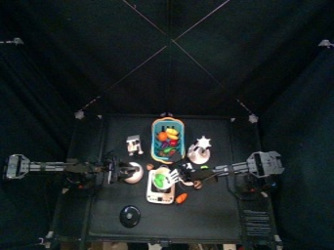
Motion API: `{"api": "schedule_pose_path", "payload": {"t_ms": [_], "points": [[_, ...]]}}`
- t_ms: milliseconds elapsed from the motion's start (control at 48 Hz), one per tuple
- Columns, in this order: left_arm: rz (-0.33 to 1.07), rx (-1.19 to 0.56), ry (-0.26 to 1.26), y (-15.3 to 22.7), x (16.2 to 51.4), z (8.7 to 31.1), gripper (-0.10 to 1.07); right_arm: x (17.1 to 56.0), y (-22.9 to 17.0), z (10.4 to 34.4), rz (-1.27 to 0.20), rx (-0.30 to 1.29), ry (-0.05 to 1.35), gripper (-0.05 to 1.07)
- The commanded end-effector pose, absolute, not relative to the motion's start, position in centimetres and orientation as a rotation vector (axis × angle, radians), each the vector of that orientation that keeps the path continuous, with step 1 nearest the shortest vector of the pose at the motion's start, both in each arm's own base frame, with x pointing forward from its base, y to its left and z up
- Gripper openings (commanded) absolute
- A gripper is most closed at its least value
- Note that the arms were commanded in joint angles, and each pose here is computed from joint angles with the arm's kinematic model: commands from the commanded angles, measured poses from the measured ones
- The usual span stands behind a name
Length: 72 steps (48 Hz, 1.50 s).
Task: Place pot to bottom right of table
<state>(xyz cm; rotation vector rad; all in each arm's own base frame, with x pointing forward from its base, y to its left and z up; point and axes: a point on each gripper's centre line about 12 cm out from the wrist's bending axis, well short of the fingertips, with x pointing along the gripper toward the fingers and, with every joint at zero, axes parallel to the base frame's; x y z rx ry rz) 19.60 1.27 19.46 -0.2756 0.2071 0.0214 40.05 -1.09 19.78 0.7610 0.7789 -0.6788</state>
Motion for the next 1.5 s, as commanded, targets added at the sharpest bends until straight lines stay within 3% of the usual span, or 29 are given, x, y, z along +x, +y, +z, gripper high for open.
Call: {"api": "schedule_pose_path", "payload": {"t_ms": [0,229,354,667,854,1062,1208,1479], "points": [[0.023,-0.275,0.188,1.4,20.0,20.3,0.92,39.8,-1.1,22.2,-0.650,0.780,0.724,0.39],[0.028,-0.283,0.186,1.4,20.0,20.3,0.92,37.3,1.7,23.7,-0.598,0.793,0.746,0.39],[0.029,-0.284,0.188,1.5,20.0,20.2,0.92,35.1,4.5,23.4,-0.542,0.805,0.803,0.39],[0.061,-0.282,0.235,1.8,20.0,19.9,0.92,28.5,10.9,20.7,-0.408,0.785,0.991,0.39],[0.061,-0.280,0.227,1.8,20.2,20.2,0.92,26.1,10.9,18.0,-0.442,0.738,1.074,0.39],[0.065,-0.292,0.220,1.9,20.3,20.4,0.92,25.5,10.2,16.5,-0.470,0.695,1.101,0.41],[0.067,-0.293,0.222,1.9,20.2,20.3,0.92,25.4,9.6,16.0,-0.494,0.699,1.102,0.46],[0.082,-0.292,0.242,2.0,20.2,20.2,0.92,25.5,9.6,16.0,-0.490,0.690,1.104,0.71]]}}
